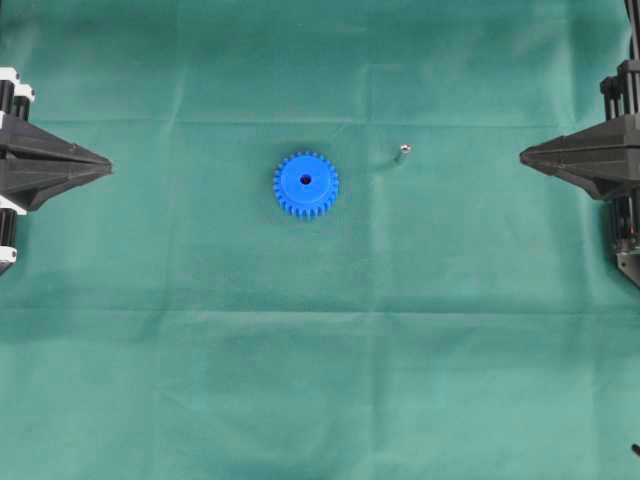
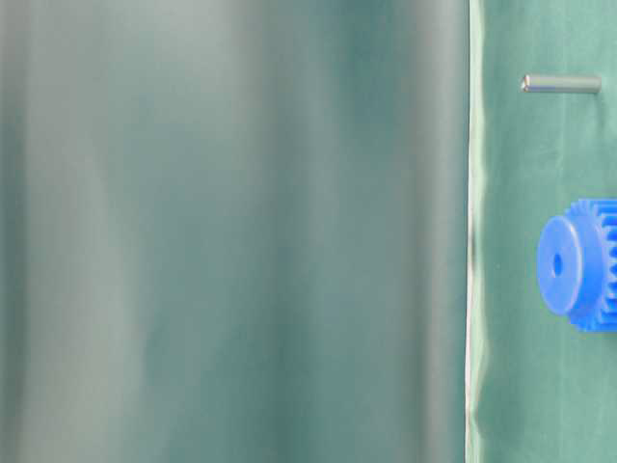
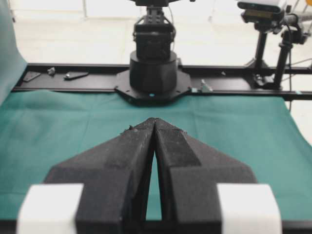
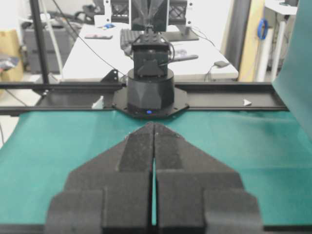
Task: Insert the shaft placed at a random location into the center hole of the medium gear at another random location.
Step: 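Move the right gripper left over the silver shaft, fingers open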
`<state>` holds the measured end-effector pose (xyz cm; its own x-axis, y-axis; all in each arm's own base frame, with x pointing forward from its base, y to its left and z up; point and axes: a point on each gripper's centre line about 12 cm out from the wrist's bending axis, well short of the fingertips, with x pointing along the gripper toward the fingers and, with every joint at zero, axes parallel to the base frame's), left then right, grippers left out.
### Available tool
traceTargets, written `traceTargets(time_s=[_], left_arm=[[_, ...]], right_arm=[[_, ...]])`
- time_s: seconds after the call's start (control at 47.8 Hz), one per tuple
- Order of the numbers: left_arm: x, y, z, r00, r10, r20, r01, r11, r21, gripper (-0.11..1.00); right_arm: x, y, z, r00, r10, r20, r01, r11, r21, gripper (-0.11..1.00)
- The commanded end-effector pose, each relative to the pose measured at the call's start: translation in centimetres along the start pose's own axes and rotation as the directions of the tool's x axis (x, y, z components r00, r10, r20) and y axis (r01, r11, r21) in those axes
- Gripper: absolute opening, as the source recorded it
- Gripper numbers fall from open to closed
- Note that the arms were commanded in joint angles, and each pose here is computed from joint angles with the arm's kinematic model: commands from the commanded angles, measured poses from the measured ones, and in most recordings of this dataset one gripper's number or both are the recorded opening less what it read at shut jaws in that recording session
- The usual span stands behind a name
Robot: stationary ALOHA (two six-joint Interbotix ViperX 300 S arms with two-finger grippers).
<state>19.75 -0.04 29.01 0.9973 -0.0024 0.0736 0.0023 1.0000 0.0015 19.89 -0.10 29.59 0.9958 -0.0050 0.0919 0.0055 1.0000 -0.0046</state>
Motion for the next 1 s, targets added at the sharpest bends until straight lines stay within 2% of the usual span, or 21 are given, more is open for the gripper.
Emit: traceTargets(time_s=[0.0,0.272,0.481,0.586,0.753,0.816,0.858,0.983], left_arm=[[0.4,0.0,1.1,1.000,0.001,0.012,-0.001,1.000,0.005,0.00],[0.3,0.1,1.1,1.000,0.002,0.005,-0.002,1.000,0.003,0.00],[0.3,0.2,1.1,1.000,0.010,0.003,-0.010,1.000,0.005,0.00],[0.3,0.3,1.0,1.000,0.016,0.000,-0.016,1.000,0.004,0.00],[0.2,0.3,1.0,1.000,0.016,0.000,-0.016,1.000,0.006,0.00],[0.3,0.4,1.0,1.000,0.017,-0.002,-0.017,1.000,0.006,0.00],[0.3,0.3,0.9,1.000,0.016,-0.003,-0.016,1.000,0.006,0.00],[0.3,0.4,0.9,1.000,0.017,-0.003,-0.017,1.000,0.006,0.00]], right_arm=[[0.2,-0.2,0.4,1.000,-0.009,0.001,0.009,1.000,-0.005,0.01],[0.3,-0.6,0.0,0.999,-0.030,-0.017,0.030,1.000,-0.007,0.01],[1.2,-1.6,-1.9,0.994,-0.076,-0.081,0.076,0.997,-0.012,0.02],[1.9,-2.5,-3.3,0.987,-0.111,-0.116,0.110,0.994,-0.015,0.21],[3.6,-4.1,-7.0,0.965,-0.167,-0.201,0.165,0.986,-0.026,0.71],[4.1,-4.5,-8.5,0.957,-0.177,-0.229,0.175,0.984,-0.028,0.86],[4.5,-4.7,-9.5,0.952,-0.183,-0.247,0.182,0.983,-0.028,0.87],[5.4,-5.5,-12.6,0.933,-0.205,-0.297,0.209,0.978,-0.019,0.79]])
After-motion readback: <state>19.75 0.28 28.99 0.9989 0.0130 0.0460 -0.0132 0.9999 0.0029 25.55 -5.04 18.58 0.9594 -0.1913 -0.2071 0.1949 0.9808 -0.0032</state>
